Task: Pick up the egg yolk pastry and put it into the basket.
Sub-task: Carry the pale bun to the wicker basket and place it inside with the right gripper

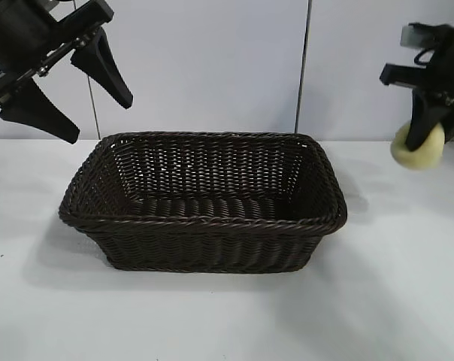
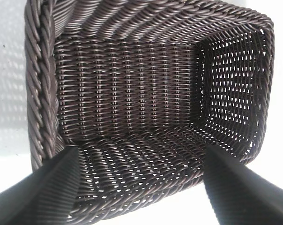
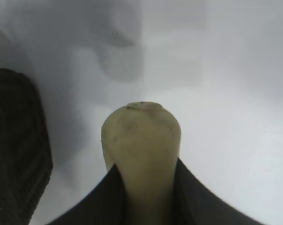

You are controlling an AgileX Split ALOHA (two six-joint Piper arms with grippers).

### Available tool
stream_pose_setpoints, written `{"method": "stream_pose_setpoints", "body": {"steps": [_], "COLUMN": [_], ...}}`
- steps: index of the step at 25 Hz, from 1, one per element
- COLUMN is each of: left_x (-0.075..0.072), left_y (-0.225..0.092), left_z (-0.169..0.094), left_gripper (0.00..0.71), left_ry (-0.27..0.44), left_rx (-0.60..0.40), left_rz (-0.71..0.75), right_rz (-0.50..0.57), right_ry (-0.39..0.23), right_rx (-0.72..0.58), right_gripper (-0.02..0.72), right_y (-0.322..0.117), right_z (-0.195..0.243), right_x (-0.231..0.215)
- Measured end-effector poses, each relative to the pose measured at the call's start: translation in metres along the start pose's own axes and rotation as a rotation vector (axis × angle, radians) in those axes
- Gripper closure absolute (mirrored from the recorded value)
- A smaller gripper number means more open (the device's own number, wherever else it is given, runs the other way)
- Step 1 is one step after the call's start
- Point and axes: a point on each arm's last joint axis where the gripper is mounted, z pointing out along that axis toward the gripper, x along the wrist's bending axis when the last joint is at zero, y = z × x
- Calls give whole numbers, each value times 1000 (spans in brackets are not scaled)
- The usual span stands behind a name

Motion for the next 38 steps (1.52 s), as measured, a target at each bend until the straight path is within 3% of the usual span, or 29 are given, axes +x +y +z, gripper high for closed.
{"method": "stream_pose_setpoints", "body": {"steps": [8,12,28,38], "left_x": [0,0,0,0], "left_y": [-1,-1,-2,-2], "left_z": [0,0,0,0], "left_gripper": [175,175,175,175], "left_ry": [-1,-1,-3,-3], "left_rx": [7,7,18,18], "left_rz": [0,0,5,6], "right_rz": [20,15,-243,-317], "right_ry": [95,112,169,200], "right_rx": [14,15,90,61], "right_gripper": [547,547,547,547], "right_y": [-1,-1,-27,-40], "right_z": [0,0,18,24], "right_x": [9,13,123,164]}}
